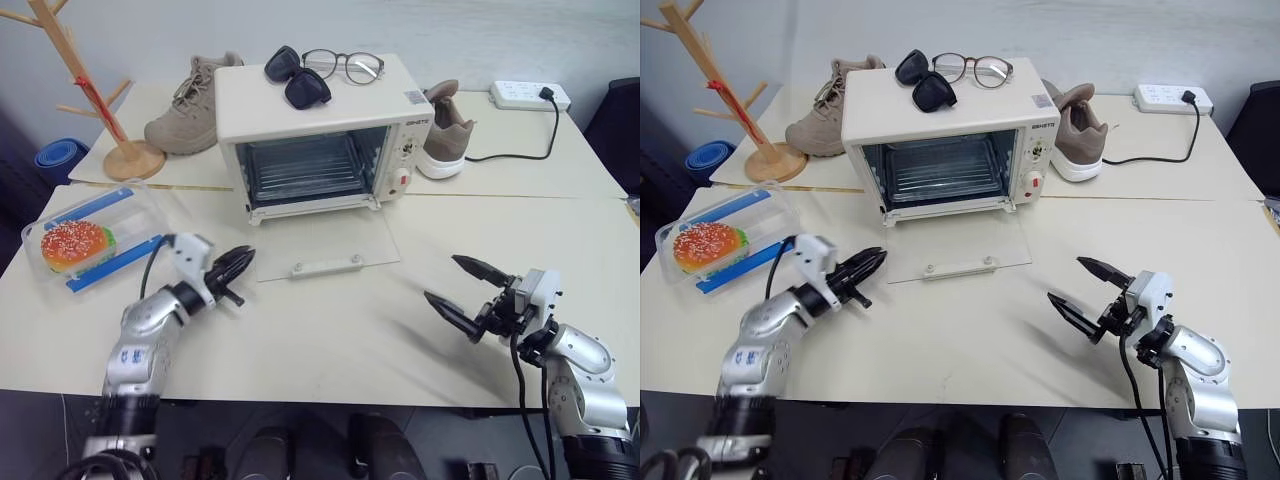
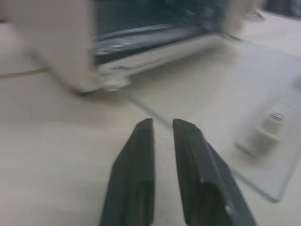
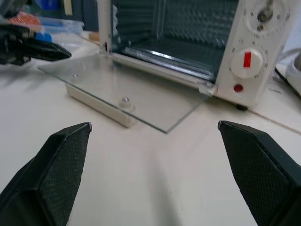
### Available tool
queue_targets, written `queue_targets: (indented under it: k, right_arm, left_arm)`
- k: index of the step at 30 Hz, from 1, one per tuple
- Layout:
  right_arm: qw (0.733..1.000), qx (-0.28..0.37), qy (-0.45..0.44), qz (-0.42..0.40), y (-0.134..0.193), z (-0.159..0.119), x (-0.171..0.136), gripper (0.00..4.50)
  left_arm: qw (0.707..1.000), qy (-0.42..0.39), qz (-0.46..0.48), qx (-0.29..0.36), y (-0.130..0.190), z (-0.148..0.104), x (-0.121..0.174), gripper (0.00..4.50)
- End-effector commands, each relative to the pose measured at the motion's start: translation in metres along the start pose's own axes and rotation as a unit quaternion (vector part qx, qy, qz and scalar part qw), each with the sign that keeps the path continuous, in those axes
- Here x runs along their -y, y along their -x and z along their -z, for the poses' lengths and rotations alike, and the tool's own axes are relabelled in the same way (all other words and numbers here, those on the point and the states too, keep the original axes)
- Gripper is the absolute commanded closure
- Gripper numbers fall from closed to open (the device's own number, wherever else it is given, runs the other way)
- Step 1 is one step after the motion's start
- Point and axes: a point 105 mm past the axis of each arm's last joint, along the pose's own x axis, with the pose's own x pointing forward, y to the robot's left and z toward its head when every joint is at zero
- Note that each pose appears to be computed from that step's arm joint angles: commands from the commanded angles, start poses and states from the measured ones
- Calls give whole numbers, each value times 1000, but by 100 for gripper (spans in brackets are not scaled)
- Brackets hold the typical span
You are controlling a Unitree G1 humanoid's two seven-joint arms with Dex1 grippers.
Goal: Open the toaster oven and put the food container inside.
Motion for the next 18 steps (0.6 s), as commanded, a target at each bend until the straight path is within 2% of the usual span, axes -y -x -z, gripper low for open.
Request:
queue_targets:
  k: [1,2,5,9,10,12,14,18]
  right_arm:
    - [997,54,-8,-55,-24,-19,-13,0]
    - [995,62,-14,-71,-30,-20,-17,0]
    - [989,95,-13,-108,-48,-31,-24,0]
    - [983,123,-12,-134,-59,-43,-29,0]
    - [982,129,-12,-140,-61,-46,-31,0]
    - [978,142,-9,-153,-66,-51,-36,0]
    - [972,154,-8,-175,-71,-56,-45,0]
    - [968,164,-4,-189,-74,-62,-49,0]
  left_arm:
    - [996,-12,-50,78,51,-44,-12,269]
    - [995,-9,-62,82,67,-49,-14,237]
    - [973,-28,-214,77,152,-57,-43,155]
    - [913,0,-401,70,253,-56,-74,28]
    - [899,14,-431,75,270,-55,-78,2]
    - [878,48,-469,81,291,-50,-87,2]
    - [867,79,-484,91,299,-49,-96,2]
    - [880,78,-460,82,272,-67,-115,2]
